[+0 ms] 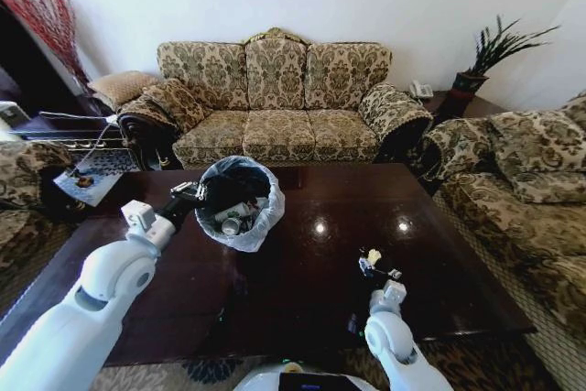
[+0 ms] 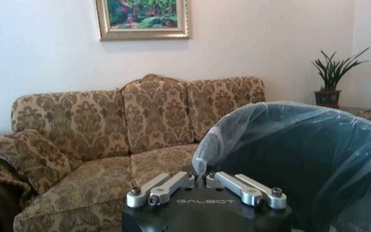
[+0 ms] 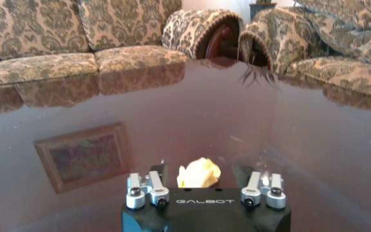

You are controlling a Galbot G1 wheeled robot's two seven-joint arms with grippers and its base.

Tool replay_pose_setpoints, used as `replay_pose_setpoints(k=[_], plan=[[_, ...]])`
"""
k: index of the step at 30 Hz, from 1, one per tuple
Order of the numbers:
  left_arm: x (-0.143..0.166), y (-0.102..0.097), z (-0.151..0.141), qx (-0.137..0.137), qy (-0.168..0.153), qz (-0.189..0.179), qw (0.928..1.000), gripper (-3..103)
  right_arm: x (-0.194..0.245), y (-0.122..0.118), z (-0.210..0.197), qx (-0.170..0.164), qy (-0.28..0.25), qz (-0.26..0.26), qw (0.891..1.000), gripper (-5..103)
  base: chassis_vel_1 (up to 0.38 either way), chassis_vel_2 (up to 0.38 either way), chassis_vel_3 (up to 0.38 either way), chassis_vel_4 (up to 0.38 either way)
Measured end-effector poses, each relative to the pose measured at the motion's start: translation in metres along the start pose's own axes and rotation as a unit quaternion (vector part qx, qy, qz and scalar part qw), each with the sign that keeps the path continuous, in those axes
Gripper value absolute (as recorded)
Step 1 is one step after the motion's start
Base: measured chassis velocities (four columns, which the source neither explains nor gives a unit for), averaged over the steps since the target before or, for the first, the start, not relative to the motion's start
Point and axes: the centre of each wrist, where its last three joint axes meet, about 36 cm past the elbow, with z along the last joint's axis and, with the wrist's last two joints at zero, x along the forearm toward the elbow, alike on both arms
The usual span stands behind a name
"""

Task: Move to the front of the table and place the trash on the table into the trash bin.

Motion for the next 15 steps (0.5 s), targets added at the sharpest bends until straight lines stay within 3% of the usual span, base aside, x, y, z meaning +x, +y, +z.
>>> replay_pose_setpoints(k=[1,3,5,6,7,8,11,12,14,15], plan=[[0.0001,0.0005,-0.0005,-0.001,-0.001,-0.001,1.0000,1,-0.0010,0.0003,0.0018,-0.003,0.005,0.001,1.000,62,0.000,0.000,0.000,0.000],[0.0003,0.0007,-0.0009,-0.001,-0.001,-0.001,1.0000,1,-0.0023,0.0009,0.0059,-0.007,0.013,0.002,1.000,52,0.000,0.000,0.000,0.000],[0.0003,0.0007,-0.0009,-0.001,-0.001,-0.002,1.0000,1,-0.0026,0.0016,0.0079,-0.006,0.015,0.001,1.000,52,0.000,0.000,0.000,0.000],[0.0003,0.0007,-0.0009,-0.001,-0.002,-0.002,1.0000,1,-0.0029,0.0030,0.0093,-0.006,0.016,0.000,1.000,41,0.000,0.000,0.000,0.000],[0.0004,0.0006,-0.0010,-0.001,-0.002,-0.002,1.0000,1,-0.0033,0.0044,0.0094,-0.007,0.016,-0.001,1.000,41,0.000,0.000,0.000,0.000],[0.0005,0.0003,-0.0013,-0.001,-0.002,-0.002,1.0000,1,-0.0033,0.0056,0.0092,-0.009,0.016,-0.002,1.000,30,0.000,0.000,0.000,0.000],[0.0007,-0.0003,-0.0019,-0.002,-0.003,-0.001,1.0000,1,-0.0035,0.0076,0.0086,-0.011,0.016,-0.003,1.000,30,0.000,0.000,0.000,0.000],[0.0008,-0.0004,-0.0022,-0.002,-0.004,0.000,1.0000,1,-0.0036,0.0079,0.0084,-0.011,0.016,-0.003,1.000,19,0.000,0.000,0.000,0.000],[0.0009,-0.0005,-0.0026,-0.002,-0.004,0.000,1.0000,1,-0.0038,0.0077,0.0084,-0.011,0.016,-0.003,1.000,19,0.000,0.000,0.000,0.000],[0.0010,-0.0005,-0.0030,-0.003,-0.005,0.000,1.0000,1,-0.0042,0.0069,0.0082,-0.011,0.016,-0.003,1.000,9,0.000,0.000,0.000,0.000]])
